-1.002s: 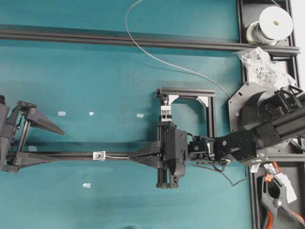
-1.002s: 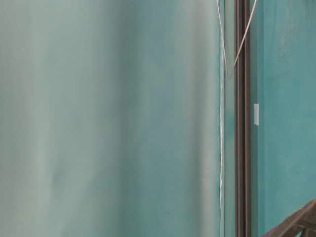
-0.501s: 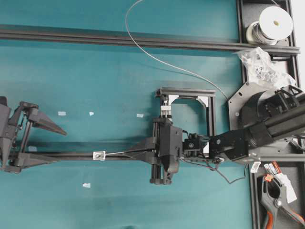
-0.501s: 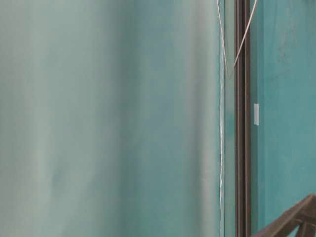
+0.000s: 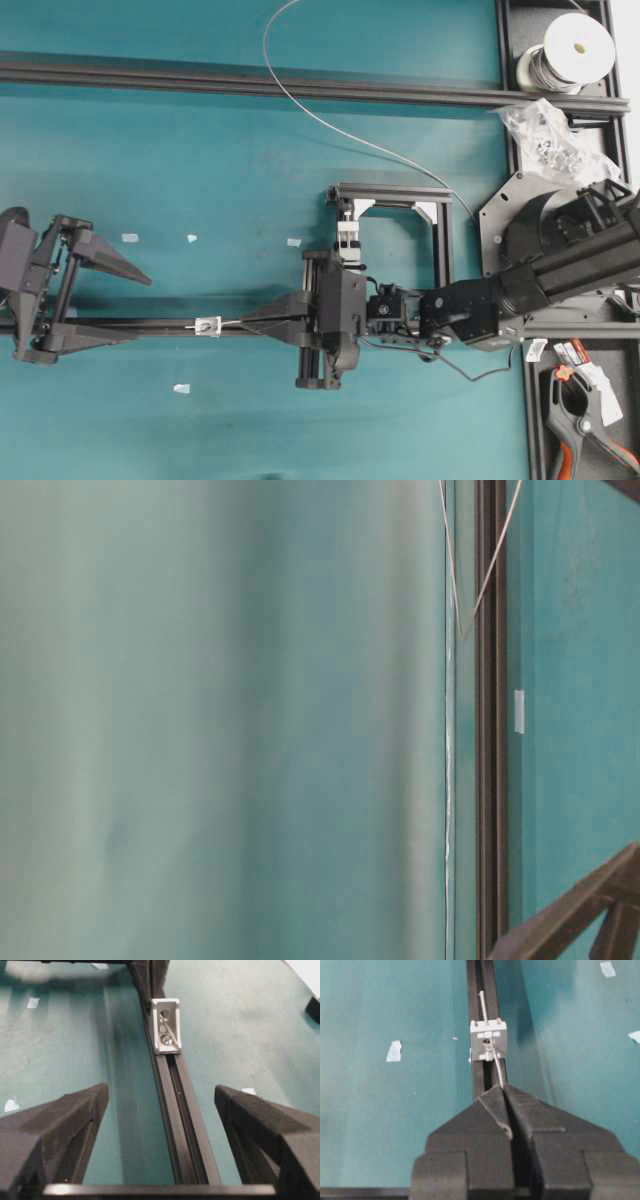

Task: Insert the wire through the hole in the metal fitting.
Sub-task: 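Push the wire tip through the bracket hole with the right gripper, then grasp the protruding wire tip beyond the bracket with the left gripper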

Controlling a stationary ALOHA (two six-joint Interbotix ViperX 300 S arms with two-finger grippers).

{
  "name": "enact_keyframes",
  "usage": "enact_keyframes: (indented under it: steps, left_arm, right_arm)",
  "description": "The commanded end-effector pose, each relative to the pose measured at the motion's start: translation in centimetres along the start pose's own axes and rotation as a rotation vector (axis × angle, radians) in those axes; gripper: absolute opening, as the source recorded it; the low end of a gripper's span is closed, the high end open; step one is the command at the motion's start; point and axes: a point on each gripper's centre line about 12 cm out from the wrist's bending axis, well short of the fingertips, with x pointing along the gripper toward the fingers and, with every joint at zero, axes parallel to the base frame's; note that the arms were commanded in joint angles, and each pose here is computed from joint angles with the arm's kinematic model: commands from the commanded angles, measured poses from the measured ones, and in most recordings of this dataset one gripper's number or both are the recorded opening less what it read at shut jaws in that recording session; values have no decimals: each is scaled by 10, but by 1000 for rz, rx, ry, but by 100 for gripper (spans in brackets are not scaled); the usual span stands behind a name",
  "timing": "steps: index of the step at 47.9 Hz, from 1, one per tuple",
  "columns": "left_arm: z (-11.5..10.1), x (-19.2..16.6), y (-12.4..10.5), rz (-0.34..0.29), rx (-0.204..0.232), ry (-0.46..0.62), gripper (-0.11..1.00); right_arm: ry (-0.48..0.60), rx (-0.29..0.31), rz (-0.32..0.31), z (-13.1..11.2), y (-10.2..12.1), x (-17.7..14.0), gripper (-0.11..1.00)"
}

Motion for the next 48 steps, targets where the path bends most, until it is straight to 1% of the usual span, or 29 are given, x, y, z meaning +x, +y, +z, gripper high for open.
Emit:
enact_keyframes:
  steps: [1,4,17,31,39,48]
  left_arm:
    - [9,5,1,3,-1,-25,79]
    - [10,8,2,6,-2,-22,79]
    - [8,19,5,15,-4,-23,79]
    - [7,29,6,18,-5,-29,78]
    - [7,36,6,18,-6,-39,71]
    - [9,42,6,16,-7,-48,53]
  right_arm:
    - [-39,13,9,11,4,3,0]
    - [-43,14,10,12,5,4,0]
    - [-59,-21,24,19,11,9,0]
    - [-59,-24,20,19,12,15,0]
    - [-56,-25,19,18,11,15,0]
    - [-56,-25,19,18,11,15,0]
